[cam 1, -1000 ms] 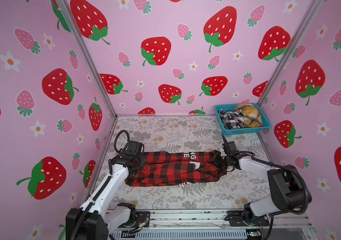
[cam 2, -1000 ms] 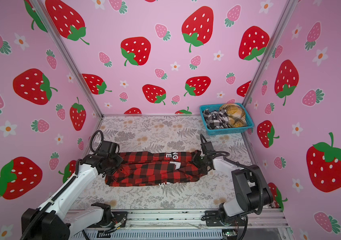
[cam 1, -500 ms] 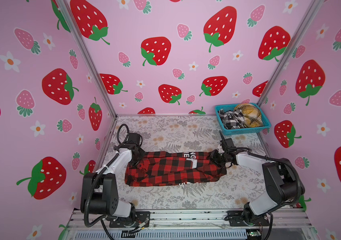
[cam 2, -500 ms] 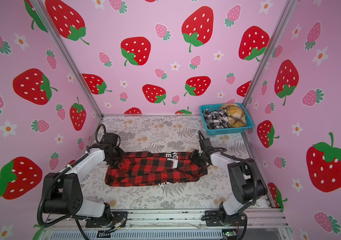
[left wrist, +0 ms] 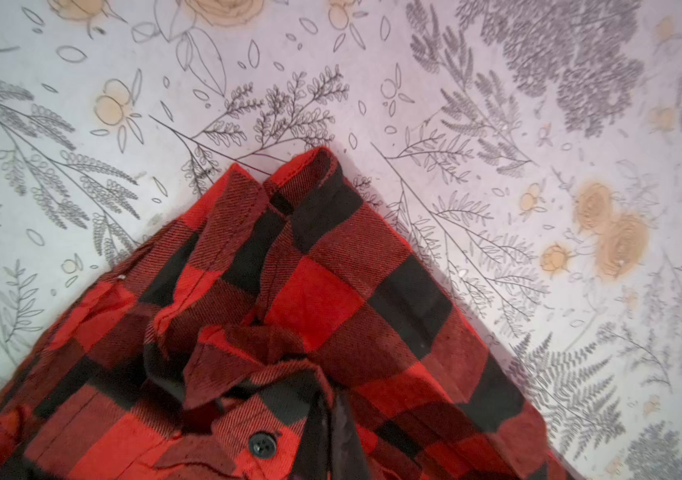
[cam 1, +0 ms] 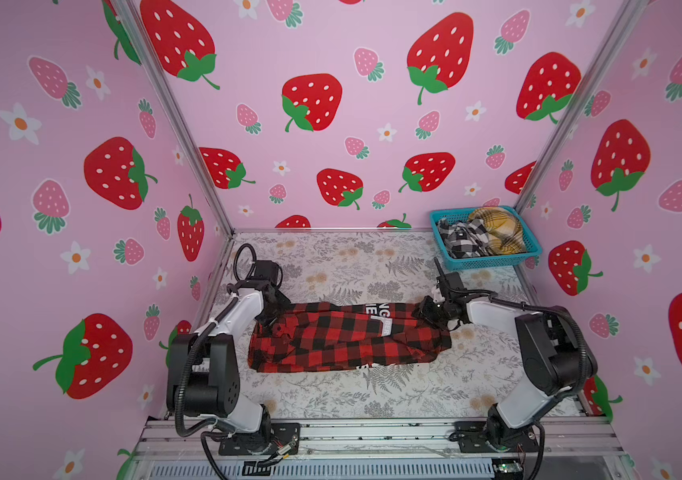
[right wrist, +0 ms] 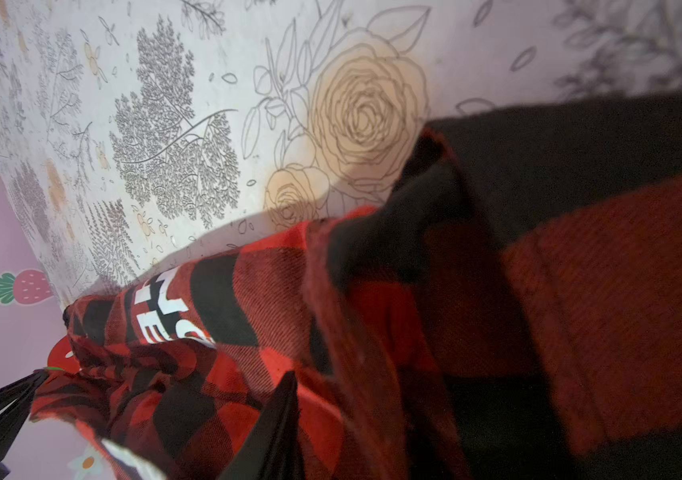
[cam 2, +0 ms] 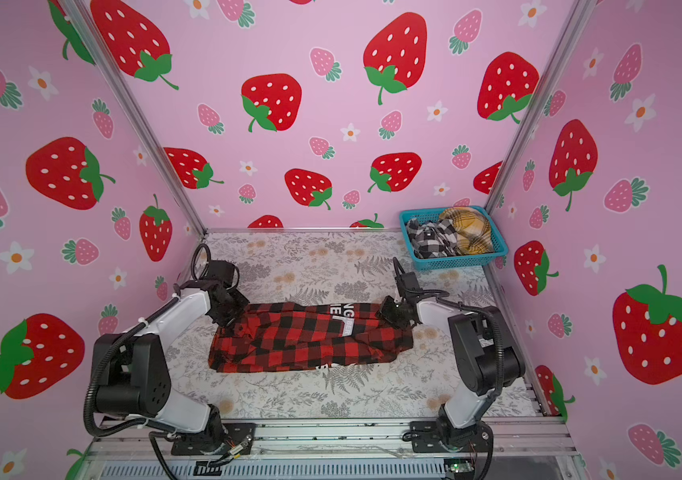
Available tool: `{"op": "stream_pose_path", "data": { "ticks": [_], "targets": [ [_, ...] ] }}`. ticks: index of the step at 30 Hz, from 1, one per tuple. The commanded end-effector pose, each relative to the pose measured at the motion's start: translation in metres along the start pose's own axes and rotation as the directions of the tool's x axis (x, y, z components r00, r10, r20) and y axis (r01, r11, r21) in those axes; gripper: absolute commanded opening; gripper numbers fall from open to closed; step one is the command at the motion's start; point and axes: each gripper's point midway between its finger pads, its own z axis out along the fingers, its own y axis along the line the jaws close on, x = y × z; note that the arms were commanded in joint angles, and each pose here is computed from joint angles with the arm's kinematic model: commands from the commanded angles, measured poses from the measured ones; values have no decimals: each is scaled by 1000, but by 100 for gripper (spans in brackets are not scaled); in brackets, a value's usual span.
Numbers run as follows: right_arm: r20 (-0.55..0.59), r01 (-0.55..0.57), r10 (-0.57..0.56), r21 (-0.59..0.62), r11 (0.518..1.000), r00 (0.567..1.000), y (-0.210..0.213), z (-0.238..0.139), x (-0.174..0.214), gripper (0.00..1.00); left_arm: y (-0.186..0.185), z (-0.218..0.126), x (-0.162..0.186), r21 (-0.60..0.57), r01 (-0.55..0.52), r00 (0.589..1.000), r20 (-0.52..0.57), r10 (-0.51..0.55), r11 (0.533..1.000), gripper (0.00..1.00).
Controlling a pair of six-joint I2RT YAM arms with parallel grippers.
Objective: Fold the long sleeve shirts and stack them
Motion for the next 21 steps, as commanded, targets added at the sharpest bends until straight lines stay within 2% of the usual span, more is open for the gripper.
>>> {"op": "stream_pose_path", "data": {
  "ticks": [1,7,20,21],
  "targets": [
    [-16,-8,9,38,999,1000,-6,5,2,36,2,-24,-14,-23,-18,999,49,19,1000,0],
    [-4,-19,19,62,998,1000,-11,6,-2,49,18,0,-17,-98,-23,1000,10,24,995,0],
    [9,-20,19,101,995,1000,-21,10,-10,51,44,55,-6,-246,-87,994,-88,67,965,0],
    [16,-12,10,96,995,1000,-17,7,-13,56,43,58,-4,-239,-90,993,-101,68,967,0]
  ]
}}
